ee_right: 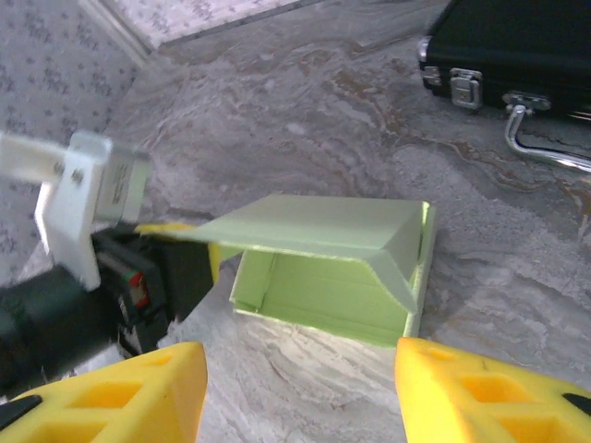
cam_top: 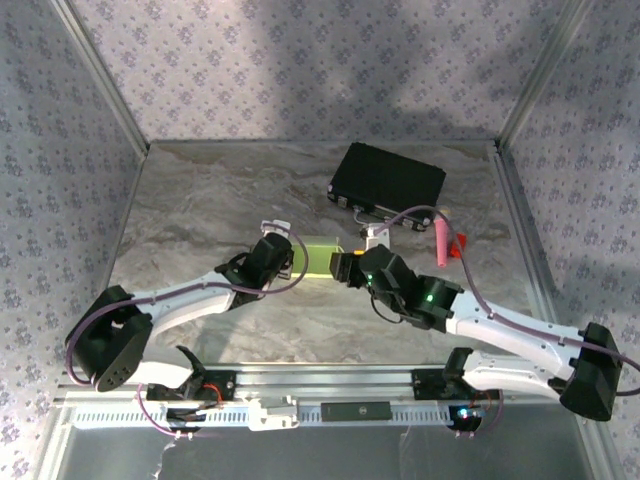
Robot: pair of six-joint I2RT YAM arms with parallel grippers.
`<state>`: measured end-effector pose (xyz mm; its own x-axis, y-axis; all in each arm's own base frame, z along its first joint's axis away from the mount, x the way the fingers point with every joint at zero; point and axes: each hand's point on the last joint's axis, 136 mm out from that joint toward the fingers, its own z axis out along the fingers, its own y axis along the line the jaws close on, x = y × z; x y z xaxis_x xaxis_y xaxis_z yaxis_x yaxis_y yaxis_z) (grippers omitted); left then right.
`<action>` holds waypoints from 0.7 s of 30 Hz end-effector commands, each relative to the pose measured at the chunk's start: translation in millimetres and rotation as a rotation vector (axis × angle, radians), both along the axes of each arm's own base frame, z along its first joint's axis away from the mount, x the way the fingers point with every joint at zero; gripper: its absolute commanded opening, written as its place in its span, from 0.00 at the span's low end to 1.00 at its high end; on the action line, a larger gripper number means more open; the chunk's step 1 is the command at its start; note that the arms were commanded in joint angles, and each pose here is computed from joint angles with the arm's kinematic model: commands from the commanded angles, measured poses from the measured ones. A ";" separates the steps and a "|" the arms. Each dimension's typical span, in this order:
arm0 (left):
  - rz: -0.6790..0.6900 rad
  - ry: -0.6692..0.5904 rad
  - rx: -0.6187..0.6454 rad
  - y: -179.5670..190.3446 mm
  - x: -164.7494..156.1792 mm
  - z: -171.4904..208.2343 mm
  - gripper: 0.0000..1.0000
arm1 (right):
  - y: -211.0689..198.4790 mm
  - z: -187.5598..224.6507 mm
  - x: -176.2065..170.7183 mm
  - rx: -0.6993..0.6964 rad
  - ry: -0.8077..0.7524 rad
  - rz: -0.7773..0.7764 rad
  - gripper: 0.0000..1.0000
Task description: Fold the paper box
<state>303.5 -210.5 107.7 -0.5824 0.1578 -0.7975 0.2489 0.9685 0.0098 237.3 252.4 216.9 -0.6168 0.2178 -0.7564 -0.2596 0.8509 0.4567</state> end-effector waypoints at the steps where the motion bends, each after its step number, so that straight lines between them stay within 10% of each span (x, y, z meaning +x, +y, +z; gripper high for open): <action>1: -0.009 -0.008 -0.024 -2.9 -4.6 -3.1 0.11 | -0.7 12.9 15.6 0.122 0.050 -0.067 0.56; 21: -0.011 0.023 -0.044 1.9 -22.3 -9.6 0.35 | 67.1 -37.2 75.8 0.259 0.290 -0.074 0.36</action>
<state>285.9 -207.7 91.2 -0.6029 0.1526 -0.7831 0.2569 0.9664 -0.0095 307.6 313.0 171.9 -0.7738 0.4045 -0.4874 -0.0321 0.7434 0.6680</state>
